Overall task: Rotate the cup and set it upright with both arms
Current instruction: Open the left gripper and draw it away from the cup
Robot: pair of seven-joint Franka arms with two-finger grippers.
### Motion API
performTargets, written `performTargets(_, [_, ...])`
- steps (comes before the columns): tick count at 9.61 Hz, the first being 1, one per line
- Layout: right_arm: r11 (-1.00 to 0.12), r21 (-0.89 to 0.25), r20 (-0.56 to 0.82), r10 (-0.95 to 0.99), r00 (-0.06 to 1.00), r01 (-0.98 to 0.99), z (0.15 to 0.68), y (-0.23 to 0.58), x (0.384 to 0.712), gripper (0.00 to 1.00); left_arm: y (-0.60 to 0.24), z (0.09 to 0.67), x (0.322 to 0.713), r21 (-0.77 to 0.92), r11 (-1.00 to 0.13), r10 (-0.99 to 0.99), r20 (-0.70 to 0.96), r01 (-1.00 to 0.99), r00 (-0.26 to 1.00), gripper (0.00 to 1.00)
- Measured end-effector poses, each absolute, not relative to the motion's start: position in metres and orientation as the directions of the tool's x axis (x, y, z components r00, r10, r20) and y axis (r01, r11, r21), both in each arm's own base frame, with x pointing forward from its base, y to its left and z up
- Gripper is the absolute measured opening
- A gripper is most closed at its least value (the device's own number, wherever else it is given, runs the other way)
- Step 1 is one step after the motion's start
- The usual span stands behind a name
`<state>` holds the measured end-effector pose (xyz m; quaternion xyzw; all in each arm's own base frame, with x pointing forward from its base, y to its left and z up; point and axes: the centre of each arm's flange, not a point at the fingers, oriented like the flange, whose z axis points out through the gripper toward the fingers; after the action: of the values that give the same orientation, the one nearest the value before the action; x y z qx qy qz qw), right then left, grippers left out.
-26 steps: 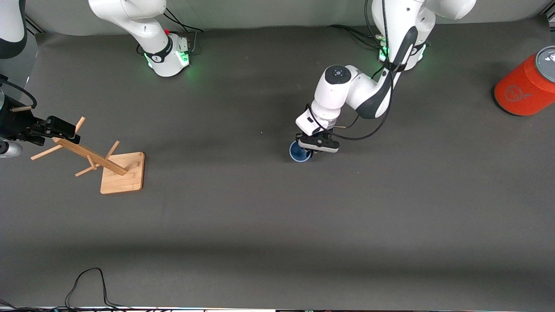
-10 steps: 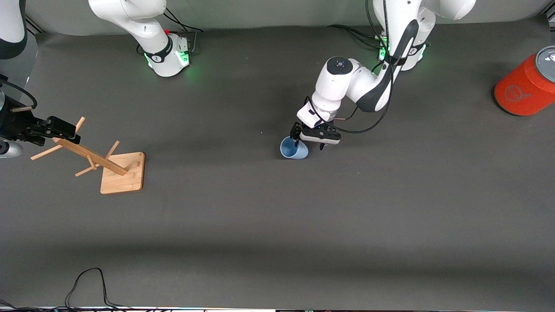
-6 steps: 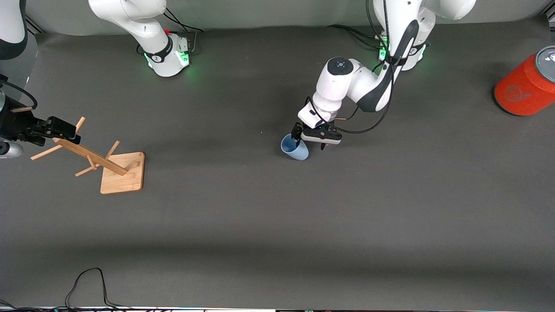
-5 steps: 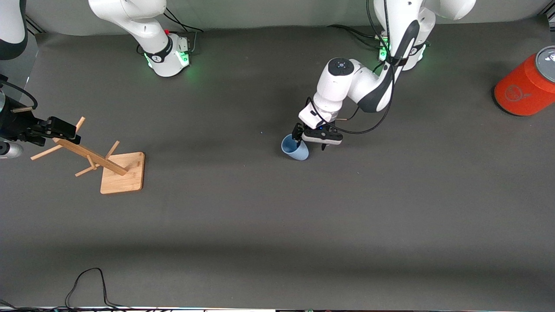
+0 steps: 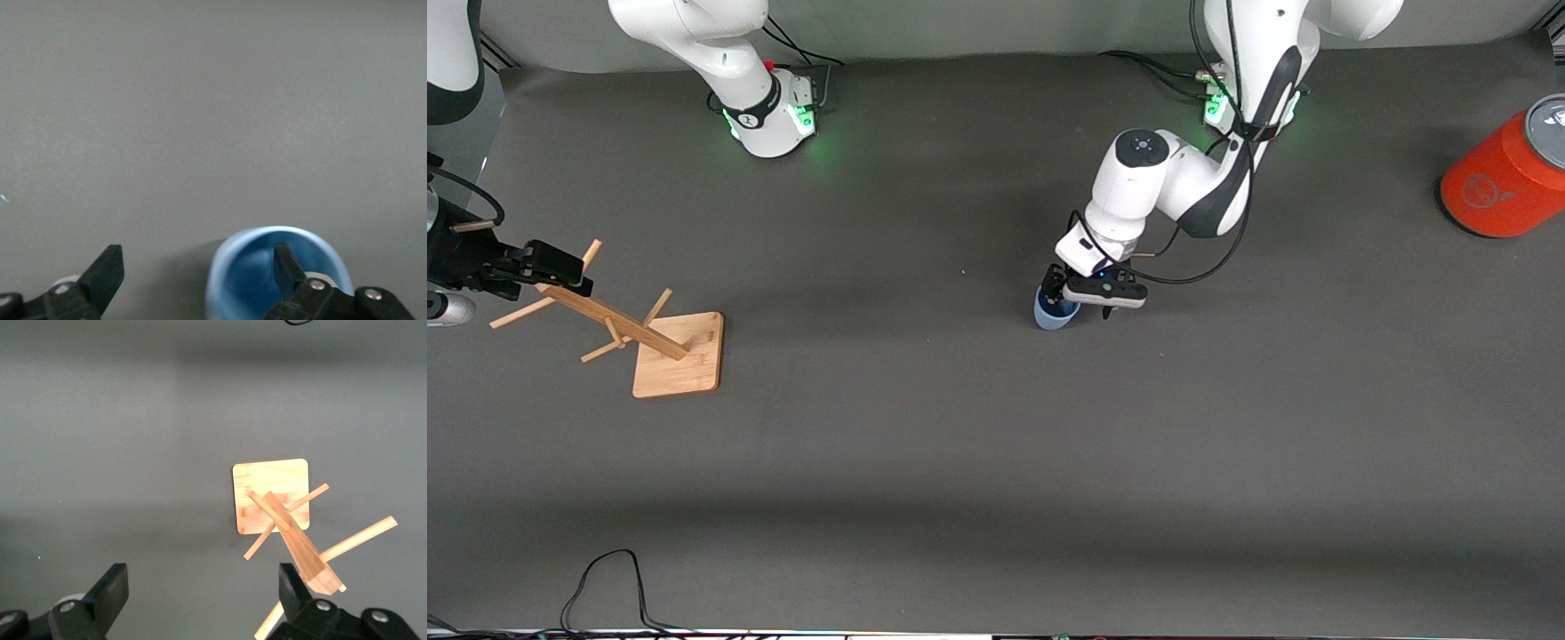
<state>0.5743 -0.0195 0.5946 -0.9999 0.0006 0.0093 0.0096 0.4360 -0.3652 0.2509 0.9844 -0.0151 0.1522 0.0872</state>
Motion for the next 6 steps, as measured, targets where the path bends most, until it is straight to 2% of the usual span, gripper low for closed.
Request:
performTargets(3, [-1.0,-0.019,-0.019,-0.002,1.0,-0.003,0.594,-0.02,0.574,1.0,-0.354,0.267,0.445,0.154,-0.987,0.005,0.304,-0.043,0.953,1.0])
performTargets(6, [-1.0,-0.019,-0.02,-0.003,1.0,-0.003,0.594,-0.021,0.574,1.0,-0.305,0.35,0.482,0.068,-0.998,0.016,0.272,-0.003,0.962,1.0])
